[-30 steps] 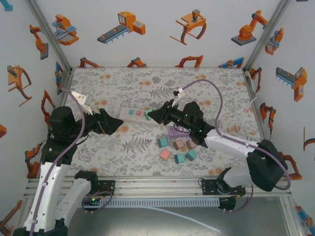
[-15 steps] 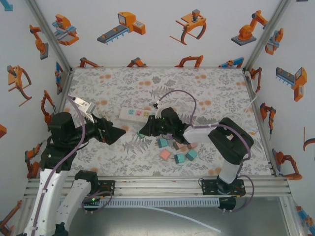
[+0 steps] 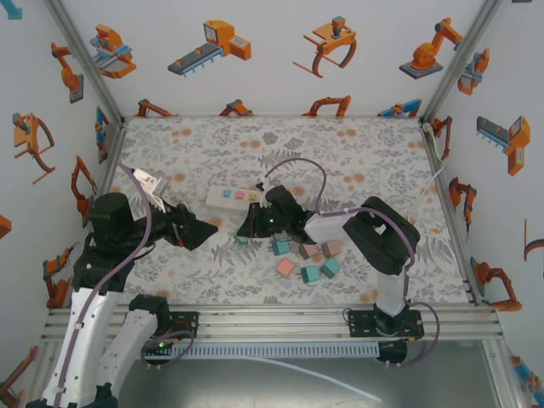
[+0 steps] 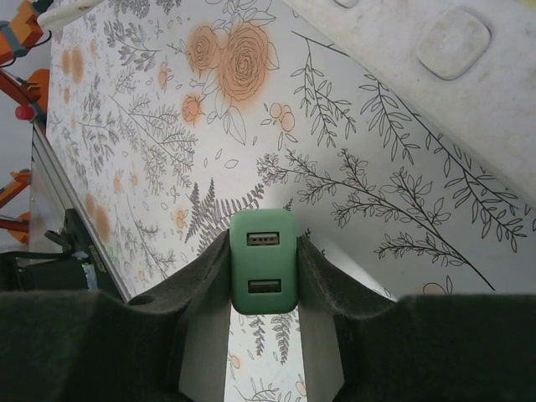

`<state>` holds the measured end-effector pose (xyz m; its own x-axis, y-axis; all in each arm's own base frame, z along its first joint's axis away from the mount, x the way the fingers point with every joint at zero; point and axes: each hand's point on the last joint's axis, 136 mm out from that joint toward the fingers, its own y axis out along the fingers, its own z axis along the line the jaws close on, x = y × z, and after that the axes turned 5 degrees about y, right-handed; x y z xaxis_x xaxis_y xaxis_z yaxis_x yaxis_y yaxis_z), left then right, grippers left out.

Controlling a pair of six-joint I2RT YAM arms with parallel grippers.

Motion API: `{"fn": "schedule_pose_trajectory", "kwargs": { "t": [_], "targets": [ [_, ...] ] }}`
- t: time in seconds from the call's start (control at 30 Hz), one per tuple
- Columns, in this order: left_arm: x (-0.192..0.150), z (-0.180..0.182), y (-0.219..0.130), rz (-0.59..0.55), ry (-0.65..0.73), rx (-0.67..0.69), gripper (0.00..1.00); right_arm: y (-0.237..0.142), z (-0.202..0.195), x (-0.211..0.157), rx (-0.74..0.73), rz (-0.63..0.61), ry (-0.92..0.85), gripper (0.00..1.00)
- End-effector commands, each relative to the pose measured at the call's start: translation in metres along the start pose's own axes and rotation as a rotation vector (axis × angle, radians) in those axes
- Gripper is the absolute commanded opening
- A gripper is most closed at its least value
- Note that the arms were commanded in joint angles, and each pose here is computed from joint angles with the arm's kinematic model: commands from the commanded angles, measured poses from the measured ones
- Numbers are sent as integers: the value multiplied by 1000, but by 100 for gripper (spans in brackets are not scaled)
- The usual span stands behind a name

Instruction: Pull the plug off the socket

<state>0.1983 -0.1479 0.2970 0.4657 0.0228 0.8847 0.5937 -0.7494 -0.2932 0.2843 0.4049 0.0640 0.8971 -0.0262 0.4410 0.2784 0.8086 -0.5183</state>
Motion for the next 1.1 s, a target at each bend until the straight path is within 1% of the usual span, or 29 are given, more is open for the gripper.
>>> {"fn": "schedule_pose_trajectory", "kwargs": {
  "t": [0.0,0.1,0.23,0.37,0.47,0.57,0.67,0.8,0.93,1.07],
  "targets": [
    [-7,6,3,23,6,20,97,2,-10,-6,-50,21,17,46],
    [-7,14,4,23,-11,63,97,-2,-8,-4,-51,16,7,52],
    [-7,26,4,21,-21,126,97,-12,-1,2,-53,-9,-22,54],
    [-12,37,7,37,-34,173,97,-31,16,16,-47,-57,-70,55],
    [-14,57,6,35,-63,280,97,-55,28,31,-73,-115,-139,57],
    [-15,86,-1,26,-101,440,97,-88,30,54,-134,-207,-202,58],
    [-18,117,-10,6,-145,618,97,-131,22,78,-240,-320,-288,61],
    [-20,147,-21,-74,-182,781,97,-202,-4,106,-480,-503,-375,76],
    [-27,165,-25,-122,-180,867,97,-269,-30,118,-661,-675,-427,87],
    [-40,183,-28,-154,-165,952,97,-328,-75,114,-884,-797,-397,98]
  ]
}}
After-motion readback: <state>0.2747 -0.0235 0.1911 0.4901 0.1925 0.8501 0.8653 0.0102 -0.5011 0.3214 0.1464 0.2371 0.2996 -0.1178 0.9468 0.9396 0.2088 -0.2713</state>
